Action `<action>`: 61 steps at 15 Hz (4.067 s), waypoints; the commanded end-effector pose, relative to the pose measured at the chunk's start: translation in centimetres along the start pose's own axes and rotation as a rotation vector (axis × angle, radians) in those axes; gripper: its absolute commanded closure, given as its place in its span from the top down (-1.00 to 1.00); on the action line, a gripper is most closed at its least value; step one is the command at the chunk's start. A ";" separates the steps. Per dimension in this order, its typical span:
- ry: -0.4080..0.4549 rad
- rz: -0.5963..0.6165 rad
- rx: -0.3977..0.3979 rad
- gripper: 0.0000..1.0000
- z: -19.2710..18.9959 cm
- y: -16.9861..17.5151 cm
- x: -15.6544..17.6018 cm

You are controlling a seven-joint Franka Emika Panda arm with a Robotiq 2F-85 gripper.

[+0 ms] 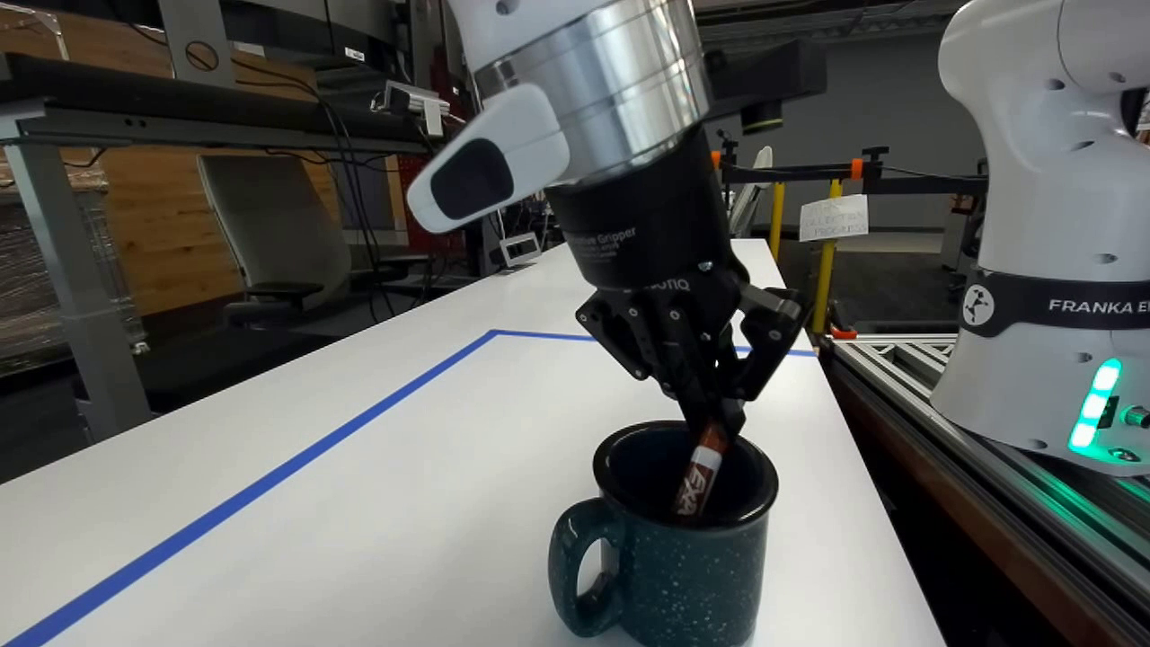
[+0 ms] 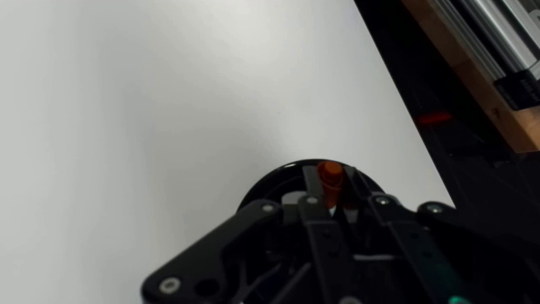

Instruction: Remove the marker from the cup

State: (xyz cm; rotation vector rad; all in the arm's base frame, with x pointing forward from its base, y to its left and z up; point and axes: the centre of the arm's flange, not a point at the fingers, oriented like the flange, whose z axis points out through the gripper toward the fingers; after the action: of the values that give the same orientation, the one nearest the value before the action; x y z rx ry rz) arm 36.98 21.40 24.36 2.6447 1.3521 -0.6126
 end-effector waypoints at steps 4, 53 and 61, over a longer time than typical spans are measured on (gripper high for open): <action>-0.015 0.005 -0.015 -0.62 0.2 -0.4 -0.3; 0.290 0.332 -0.090 -0.91 8.0 6.2 -5.5; 0.262 0.272 -0.081 0.13 6.0 6.2 -7.4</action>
State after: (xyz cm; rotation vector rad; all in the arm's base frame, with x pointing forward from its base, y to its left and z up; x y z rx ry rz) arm 36.44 10.86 18.69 2.8554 0.9952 -0.1757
